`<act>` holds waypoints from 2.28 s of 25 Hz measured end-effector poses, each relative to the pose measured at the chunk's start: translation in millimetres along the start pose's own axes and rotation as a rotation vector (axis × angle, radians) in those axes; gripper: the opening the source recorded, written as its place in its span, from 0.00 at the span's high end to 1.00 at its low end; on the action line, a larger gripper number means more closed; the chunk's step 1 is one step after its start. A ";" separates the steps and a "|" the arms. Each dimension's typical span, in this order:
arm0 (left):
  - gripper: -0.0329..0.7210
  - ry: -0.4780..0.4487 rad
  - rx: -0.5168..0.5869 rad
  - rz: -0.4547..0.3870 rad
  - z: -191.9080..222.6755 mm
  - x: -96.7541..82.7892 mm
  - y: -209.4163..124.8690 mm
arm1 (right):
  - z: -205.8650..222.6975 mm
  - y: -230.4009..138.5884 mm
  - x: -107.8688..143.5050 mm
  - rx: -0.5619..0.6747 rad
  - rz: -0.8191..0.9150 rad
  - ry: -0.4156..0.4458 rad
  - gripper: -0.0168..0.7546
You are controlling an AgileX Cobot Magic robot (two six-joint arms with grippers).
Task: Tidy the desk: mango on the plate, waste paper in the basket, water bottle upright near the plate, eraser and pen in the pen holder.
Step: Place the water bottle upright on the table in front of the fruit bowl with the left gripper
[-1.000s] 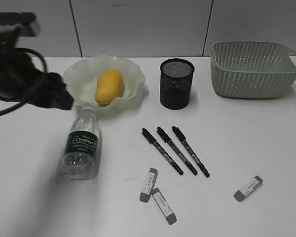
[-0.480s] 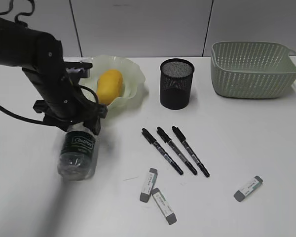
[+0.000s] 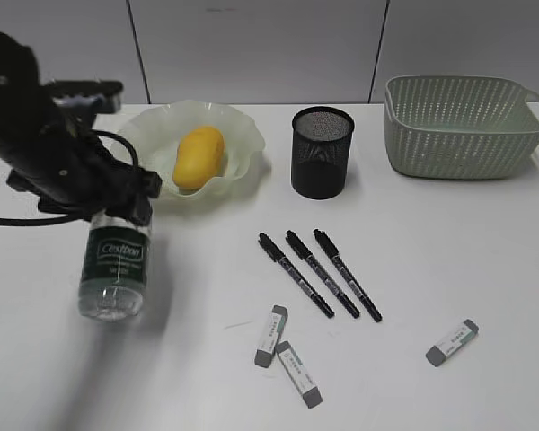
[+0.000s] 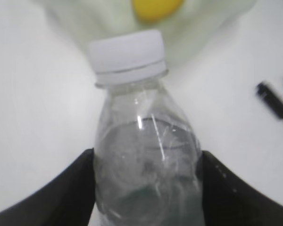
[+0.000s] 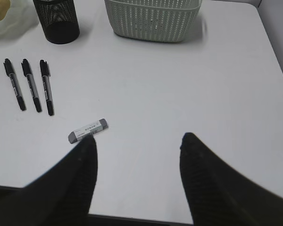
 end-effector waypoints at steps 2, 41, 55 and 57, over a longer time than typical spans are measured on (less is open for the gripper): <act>0.34 -0.075 -0.236 0.046 -27.3 0.0 1.8 | 0.0 0.0 0.0 0.000 0.000 0.000 0.40; 0.21 -0.333 -0.862 0.378 42.6 29.1 -78.6 | 0.0 0.0 0.0 0.000 0.000 0.000 0.40; 0.22 -0.279 -0.913 0.327 -57.7 25.8 -51.9 | 0.0 0.1 0.0 -0.001 0.000 0.000 0.40; 0.25 -0.182 -0.797 0.307 -81.4 31.6 -47.8 | 0.0 0.1 0.0 -0.001 0.000 0.000 0.40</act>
Point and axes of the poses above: a point on each arm's last joint axis where the gripper is mounted, z pointing out along that axis toward the gripper, x along the wrist's bending axis when the last joint is at zero, y = z × x, the point moved 1 cm from there along z, pointing out along that axis toward the gripper, and after that the axes turned 4 degrees about -z, right-handed, at the moved point
